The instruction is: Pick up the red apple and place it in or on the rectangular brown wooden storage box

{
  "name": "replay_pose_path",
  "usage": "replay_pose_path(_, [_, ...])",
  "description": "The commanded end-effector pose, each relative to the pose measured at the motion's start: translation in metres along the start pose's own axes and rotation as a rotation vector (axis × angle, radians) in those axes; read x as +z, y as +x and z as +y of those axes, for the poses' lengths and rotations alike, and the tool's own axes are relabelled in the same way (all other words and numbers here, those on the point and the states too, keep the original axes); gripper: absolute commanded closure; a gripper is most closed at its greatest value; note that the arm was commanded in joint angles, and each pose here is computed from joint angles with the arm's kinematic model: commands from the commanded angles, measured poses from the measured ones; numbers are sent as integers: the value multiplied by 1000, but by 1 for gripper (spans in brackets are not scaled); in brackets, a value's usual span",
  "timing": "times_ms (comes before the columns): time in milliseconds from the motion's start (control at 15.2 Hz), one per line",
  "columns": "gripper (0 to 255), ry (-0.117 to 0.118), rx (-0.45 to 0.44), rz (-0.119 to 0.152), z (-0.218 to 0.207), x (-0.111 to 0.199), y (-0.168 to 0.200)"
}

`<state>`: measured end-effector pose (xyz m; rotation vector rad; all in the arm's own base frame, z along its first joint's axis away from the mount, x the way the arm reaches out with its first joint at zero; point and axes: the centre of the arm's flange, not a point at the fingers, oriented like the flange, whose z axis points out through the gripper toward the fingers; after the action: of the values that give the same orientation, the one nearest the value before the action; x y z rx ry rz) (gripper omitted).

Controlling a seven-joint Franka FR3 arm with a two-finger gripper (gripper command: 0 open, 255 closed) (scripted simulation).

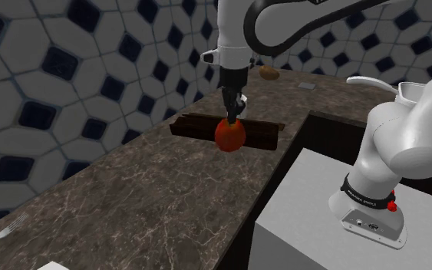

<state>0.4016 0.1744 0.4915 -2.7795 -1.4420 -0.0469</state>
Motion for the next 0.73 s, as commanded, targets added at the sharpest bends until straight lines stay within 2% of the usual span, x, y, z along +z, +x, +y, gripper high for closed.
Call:
replay_pose_path(0, [255, 0, 0, 0, 0, -11, 1])
replay_pose_path(660, [255, 0, 0, 0, 0, -64, 3])
